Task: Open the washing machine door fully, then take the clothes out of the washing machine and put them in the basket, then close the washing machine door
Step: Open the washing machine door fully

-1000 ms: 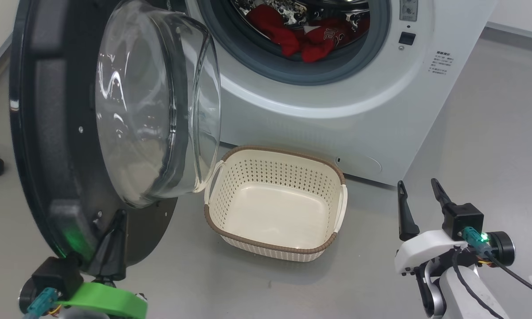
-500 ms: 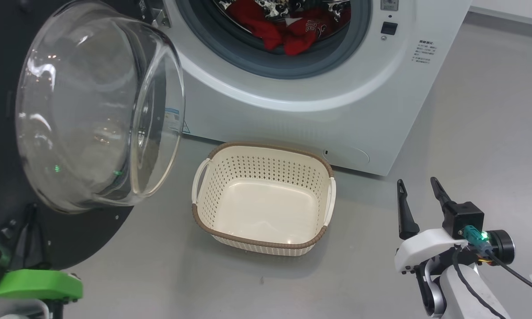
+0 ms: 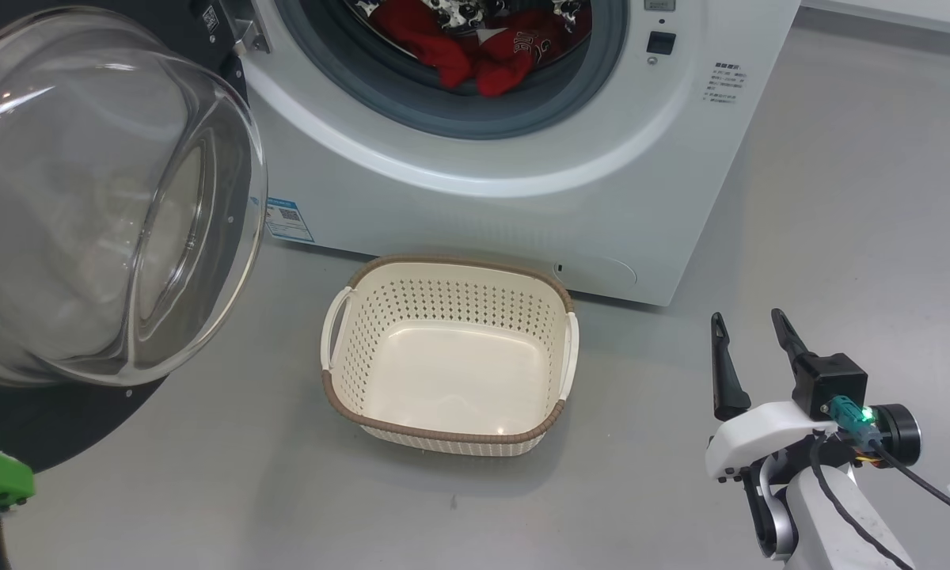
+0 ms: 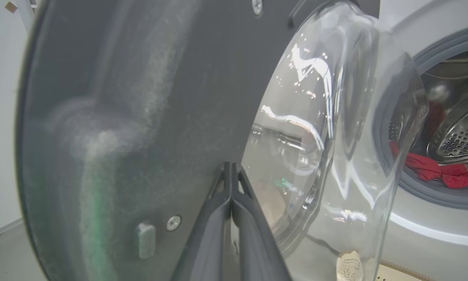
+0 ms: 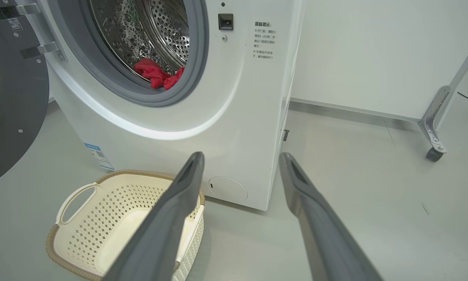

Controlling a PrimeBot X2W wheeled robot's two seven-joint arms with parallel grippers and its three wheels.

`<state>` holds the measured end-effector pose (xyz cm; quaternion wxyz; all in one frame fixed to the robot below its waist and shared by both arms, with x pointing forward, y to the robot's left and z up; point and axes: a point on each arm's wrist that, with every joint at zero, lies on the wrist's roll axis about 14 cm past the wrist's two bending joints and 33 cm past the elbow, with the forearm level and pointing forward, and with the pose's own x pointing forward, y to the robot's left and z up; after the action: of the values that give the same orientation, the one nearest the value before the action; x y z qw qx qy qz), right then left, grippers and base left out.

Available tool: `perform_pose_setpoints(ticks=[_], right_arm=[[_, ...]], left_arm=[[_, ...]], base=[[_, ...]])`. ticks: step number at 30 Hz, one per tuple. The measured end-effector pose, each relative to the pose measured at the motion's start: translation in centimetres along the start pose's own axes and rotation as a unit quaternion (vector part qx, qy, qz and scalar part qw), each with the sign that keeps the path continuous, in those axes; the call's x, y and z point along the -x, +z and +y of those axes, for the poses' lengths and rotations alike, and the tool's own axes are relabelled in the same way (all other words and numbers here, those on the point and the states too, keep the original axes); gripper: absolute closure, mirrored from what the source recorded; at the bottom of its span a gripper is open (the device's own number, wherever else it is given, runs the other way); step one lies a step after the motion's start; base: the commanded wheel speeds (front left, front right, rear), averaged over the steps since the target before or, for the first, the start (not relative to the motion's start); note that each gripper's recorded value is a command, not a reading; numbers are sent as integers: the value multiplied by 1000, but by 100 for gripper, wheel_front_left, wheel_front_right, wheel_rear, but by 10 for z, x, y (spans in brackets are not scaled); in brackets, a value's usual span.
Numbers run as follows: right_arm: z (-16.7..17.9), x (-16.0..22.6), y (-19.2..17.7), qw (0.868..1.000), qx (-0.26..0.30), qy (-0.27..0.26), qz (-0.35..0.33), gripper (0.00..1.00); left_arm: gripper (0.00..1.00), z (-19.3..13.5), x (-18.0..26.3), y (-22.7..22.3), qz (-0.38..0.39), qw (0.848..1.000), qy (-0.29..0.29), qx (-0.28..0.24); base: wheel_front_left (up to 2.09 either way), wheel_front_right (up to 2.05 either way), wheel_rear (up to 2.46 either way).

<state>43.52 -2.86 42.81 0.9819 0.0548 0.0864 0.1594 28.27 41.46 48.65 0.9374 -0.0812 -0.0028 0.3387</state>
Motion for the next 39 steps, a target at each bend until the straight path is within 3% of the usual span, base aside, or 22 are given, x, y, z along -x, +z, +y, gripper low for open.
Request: perform_pose_setpoints(ticks=[11, 18, 31, 32, 34, 35, 36, 37, 39], right_arm=[[-12, 7, 8, 1000, 1, -18, -10, 0], [-15, 8, 9, 1000, 0, -23, -12, 0], [-16, 8, 18, 999, -1, -26, -23, 0], [-15, 9, 19, 999, 0, -25, -25, 0], [-14, 10, 21, 999, 0, -24, -28, 0], [-14, 11, 22, 999, 0, -24, -29, 0], [-15, 12, 23, 999, 0, -25, -30, 0], [-15, 14, 23, 999, 0, -25, -31, 0], [-15, 16, 24, 999, -2, -23, -32, 0]], left_arm=[[100, 15, -16, 7, -3, 1000, 22, -9], [100, -13, -15, 6, -6, 1000, -25, -16], [98, -84, 9, 4, -21, 992, -124, 25], [80, -87, 11, 5, -24, 991, -130, 27], [53, -94, 16, 8, -30, 989, -140, 34], [53, -98, 18, 9, -31, 988, -147, 36], [16, -103, 20, 10, -33, 986, -156, 38], [0, -108, 22, 10, -34, 985, -163, 41], [0, -115, 27, 8, -32, 983, -175, 45]], base=[[0, 0, 0], [0, 0, 0], [0, 0, 0], [0, 0, 0], [0, 0, 0], [0, 0, 0], [0, 0, 0], [0, 0, 0], [0, 0, 0]])
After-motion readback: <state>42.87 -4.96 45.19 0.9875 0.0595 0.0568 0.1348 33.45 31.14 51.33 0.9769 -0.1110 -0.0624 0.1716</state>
